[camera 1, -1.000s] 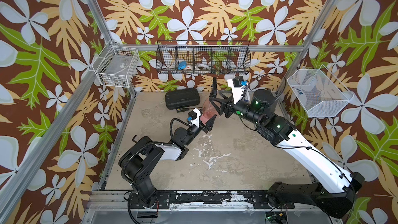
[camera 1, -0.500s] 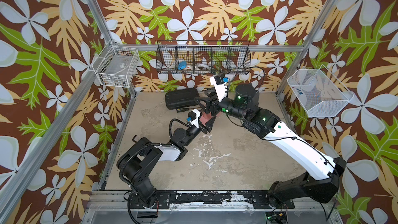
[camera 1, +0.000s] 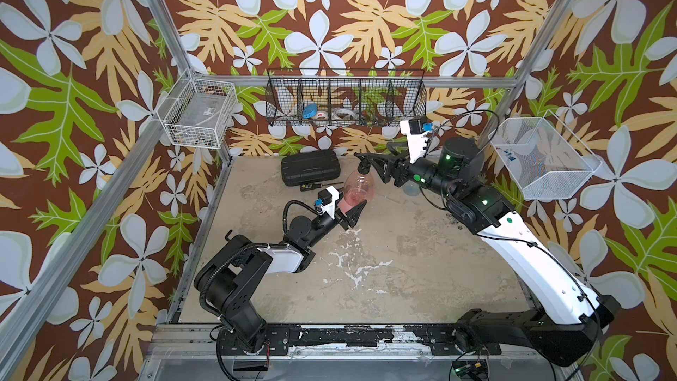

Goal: Attach spray nozzles to spray bottles
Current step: Screw the spray nozzle on the spray bottle.

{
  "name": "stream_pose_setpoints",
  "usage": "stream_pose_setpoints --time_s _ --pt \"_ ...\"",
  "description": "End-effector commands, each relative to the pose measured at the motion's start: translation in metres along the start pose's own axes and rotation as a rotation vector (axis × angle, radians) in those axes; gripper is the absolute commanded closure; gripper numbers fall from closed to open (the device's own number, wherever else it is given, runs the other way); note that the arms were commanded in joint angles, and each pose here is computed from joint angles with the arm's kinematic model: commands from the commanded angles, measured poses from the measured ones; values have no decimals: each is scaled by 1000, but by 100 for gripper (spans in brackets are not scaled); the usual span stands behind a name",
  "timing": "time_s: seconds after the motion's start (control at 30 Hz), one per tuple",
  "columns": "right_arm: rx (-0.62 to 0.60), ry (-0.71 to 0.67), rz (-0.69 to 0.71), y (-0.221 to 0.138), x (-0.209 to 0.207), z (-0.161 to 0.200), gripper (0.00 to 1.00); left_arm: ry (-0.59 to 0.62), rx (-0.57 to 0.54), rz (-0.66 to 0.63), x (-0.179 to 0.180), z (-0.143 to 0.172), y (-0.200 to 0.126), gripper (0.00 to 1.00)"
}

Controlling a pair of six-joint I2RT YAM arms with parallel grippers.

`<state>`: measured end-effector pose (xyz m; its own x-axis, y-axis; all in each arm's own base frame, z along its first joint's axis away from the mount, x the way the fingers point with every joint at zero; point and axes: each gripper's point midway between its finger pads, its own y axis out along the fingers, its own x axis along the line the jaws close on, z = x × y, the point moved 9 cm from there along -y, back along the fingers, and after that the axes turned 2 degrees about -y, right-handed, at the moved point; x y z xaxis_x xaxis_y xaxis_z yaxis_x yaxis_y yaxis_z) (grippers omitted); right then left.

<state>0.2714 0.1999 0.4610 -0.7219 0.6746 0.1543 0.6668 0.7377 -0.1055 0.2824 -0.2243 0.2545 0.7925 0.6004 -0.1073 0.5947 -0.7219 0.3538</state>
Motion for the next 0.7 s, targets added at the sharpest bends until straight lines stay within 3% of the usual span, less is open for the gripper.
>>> stream_pose_setpoints --time_s 0.0,0.33,0.57,0.67 --pt "-6 6 -121 0 19 1 21 0 -37 33 -3 -9 2 42" --pt "23 -1 -148 8 62 16 21 -21 -33 36 -1 -5 7 42" --pt "11 -52 -28 -9 42 10 26 -46 -52 85 2 -10 0 42" --pt "-30 -15 -40 -22 24 8 34 -95 -91 104 6 -15 -6 42"
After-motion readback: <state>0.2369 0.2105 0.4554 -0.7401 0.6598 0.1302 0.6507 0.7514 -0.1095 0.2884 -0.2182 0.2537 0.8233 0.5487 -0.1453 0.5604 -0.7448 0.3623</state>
